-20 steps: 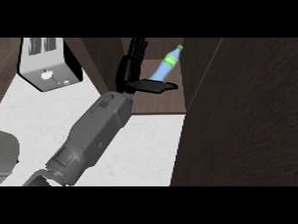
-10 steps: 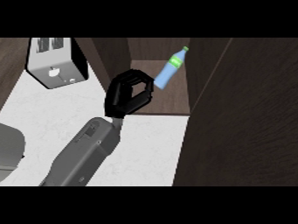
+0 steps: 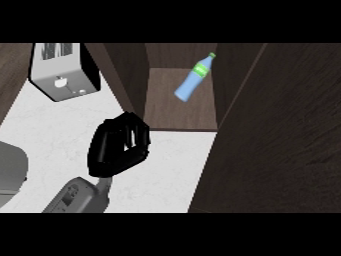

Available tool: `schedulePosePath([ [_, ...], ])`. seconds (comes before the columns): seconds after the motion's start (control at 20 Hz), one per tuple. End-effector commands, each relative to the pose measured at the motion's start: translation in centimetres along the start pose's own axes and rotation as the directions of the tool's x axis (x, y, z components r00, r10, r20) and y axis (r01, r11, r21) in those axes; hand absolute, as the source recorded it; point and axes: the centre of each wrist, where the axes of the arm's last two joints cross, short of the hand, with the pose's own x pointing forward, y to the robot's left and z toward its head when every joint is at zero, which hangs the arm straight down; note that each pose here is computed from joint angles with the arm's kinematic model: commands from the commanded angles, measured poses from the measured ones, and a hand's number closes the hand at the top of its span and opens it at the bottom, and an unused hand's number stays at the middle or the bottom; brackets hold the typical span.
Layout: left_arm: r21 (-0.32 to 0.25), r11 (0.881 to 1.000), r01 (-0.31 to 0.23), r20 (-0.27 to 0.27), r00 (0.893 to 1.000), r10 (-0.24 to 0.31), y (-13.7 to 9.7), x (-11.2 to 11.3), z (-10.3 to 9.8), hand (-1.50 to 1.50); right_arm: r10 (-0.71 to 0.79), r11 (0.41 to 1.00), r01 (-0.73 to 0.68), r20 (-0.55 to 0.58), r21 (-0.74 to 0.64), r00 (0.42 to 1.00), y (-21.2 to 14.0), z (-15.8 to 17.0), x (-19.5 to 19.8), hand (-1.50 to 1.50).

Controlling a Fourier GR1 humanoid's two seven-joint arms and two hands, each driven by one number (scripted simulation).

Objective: Pick up the bottled water, place it into the cabinet and close the cabinet

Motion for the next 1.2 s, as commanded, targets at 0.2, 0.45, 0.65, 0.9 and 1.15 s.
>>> schedulePosePath([
  [0.2,0.059,0.998,0.026,-0.001,1.000,-0.026,3.6,0.7,5.5,1.50,-0.070,0.993,0.066,0.044,0.101,0.997,3.1,-1.3,3.1,1.50],
  [0.45,0.048,0.999,0.012,0.028,1.000,-0.013,5.5,5.5,8.5,1.50,-0.084,0.983,0.078,0.030,0.163,0.996,5.8,-3.4,3.2,1.50],
  [0.65,0.089,0.996,0.015,0.051,0.998,-0.019,6.9,4.8,9.6,1.50,-0.064,0.973,0.051,0.054,0.224,0.996,9.2,-6.2,2.3,1.50],
  [0.9,0.096,0.995,0.012,0.031,0.999,-0.015,10.2,5.9,9.6,1.50,0.067,0.978,-0.096,0.158,0.185,0.985,9.9,-8.2,2.2,1.50],
  [1.15,0.087,0.996,0.038,0.050,0.998,-0.042,10.2,7.6,9.4,1.50,0.074,0.993,-0.084,0.129,0.080,0.989,8.3,-11.4,2.8,1.50],
])
